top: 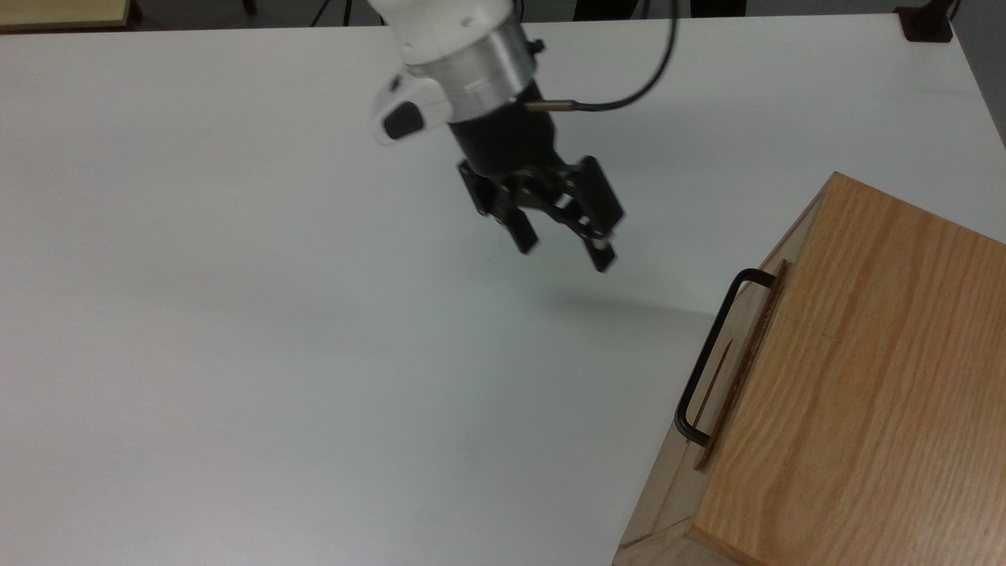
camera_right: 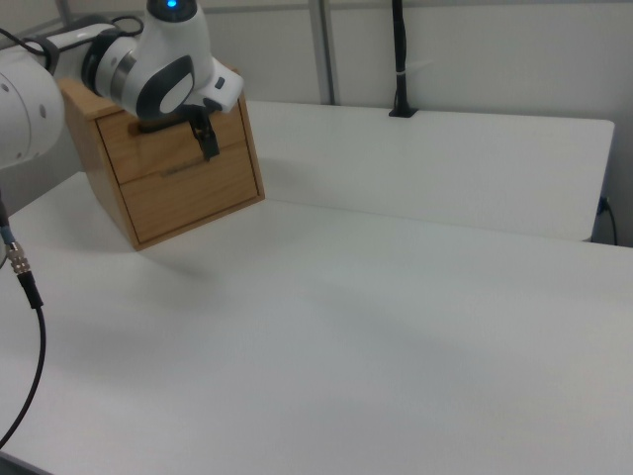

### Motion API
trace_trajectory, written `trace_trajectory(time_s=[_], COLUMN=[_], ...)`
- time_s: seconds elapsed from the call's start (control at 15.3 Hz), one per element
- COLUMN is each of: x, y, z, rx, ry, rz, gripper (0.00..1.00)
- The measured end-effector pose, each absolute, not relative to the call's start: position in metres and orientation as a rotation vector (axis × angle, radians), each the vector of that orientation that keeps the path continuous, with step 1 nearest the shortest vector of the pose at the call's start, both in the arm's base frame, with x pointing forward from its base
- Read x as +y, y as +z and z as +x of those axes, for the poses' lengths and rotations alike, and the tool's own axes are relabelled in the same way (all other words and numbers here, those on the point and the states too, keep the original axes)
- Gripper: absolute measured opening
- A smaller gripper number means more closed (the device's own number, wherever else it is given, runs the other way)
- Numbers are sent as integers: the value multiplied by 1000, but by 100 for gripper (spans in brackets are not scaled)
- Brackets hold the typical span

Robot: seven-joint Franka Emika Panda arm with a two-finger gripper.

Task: Open the drawer by sliding it
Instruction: 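Move the gripper down toward the black drawer handle, then close the gripper on the black bar handle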

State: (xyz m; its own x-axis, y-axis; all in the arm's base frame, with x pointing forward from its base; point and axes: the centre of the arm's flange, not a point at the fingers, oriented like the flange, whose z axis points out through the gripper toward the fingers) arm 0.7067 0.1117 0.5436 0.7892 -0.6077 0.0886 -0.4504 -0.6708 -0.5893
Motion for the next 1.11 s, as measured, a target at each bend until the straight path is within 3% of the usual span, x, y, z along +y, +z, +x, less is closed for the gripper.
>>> trace_trajectory(time_s=[0.46, 0.65, 0.79, 1.11], x=[161, 178, 190, 212], y=[524, 517, 511, 502], z=[723, 726, 726, 726], rx=[811, 814, 807, 793], ry=[-516, -565, -588, -649], rz=[-2254, -2198, -2180, -2134], gripper=[100, 93, 81, 75])
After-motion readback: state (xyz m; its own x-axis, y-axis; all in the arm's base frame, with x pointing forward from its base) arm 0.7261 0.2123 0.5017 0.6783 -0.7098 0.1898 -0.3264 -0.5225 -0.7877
